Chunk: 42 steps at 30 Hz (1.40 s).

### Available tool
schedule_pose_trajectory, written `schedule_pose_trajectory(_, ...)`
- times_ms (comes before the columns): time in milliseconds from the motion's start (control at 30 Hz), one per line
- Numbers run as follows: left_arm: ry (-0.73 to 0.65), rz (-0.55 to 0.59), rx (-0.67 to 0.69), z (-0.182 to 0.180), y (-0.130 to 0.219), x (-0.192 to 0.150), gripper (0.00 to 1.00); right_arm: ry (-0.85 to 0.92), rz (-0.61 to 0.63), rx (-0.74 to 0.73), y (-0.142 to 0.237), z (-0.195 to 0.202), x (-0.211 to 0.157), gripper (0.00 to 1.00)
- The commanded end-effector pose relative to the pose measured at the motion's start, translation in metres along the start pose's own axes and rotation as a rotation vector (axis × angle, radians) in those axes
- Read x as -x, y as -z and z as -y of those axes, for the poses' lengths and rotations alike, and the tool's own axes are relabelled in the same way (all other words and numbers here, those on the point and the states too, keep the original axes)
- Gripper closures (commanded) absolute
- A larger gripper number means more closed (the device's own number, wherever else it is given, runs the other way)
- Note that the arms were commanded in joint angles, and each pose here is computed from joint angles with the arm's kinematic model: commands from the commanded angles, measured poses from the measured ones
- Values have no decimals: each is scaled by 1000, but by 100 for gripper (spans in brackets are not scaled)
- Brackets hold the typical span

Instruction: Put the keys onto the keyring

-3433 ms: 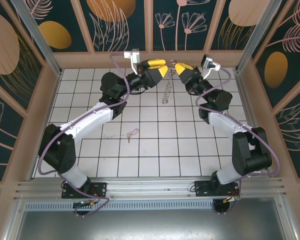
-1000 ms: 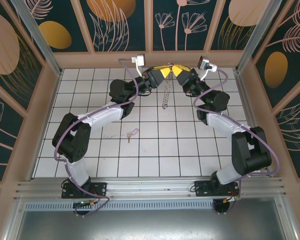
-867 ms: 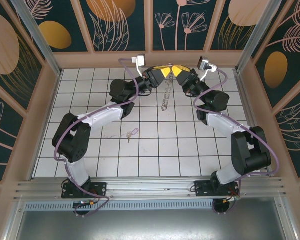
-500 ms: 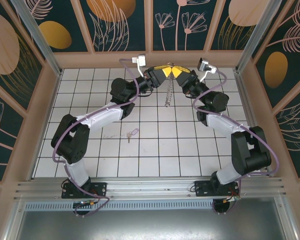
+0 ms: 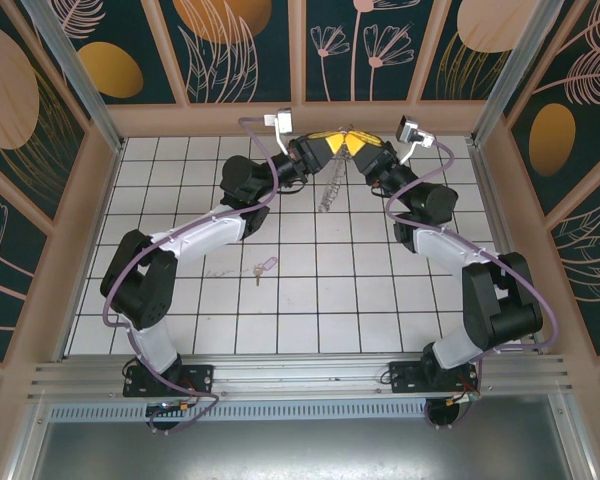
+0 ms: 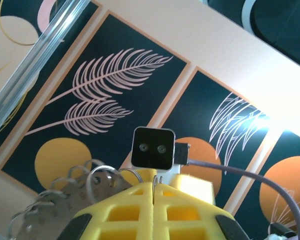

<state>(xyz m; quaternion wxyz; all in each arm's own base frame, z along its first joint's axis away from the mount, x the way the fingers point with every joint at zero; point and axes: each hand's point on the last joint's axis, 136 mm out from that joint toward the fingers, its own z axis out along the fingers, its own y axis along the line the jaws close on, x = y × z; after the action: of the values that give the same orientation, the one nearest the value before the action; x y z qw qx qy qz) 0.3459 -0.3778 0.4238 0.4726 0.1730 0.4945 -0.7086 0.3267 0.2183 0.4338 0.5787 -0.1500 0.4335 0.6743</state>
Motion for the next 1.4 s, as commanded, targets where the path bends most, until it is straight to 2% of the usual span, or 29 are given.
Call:
schedule_pose_trajectory(0,-103,-43,14,14,-2,5,100,53,12,23,11,-16,15,61)
schedule_pose_trajectory(67,-161,-113,63,4,-2,-6,100,45,16,-28,24,-12,26,55)
schedule_pose_trajectory(100,-206,-126,63,14,-1,-1,100,43,14,-54,29,-10,30,54)
schedule_pose_trajectory(167,-271,-182,91,12,1,-7,100,50,-12,-104,37,-10,34,53)
schedule_pose_trajectory(367,-415,-340,96,13,5,-21,100,118,-166,-267,54,-11,17,54)
schedule_pose_trajectory(633,-482,-444,-3,31,12,-36,100,178,-287,-323,76,-19,-8,68)
schedule_pose_trajectory(833,-493,-402,-65,50,16,-33,100,144,-285,-375,92,-6,-21,71)
schedule_pose_trajectory(1000,-468,-324,-118,66,20,-27,100,104,-247,-397,103,1,-27,74)
schedule_pose_trajectory(1367,-317,-110,-199,94,33,-6,100,107,-193,-344,104,-17,-26,79)
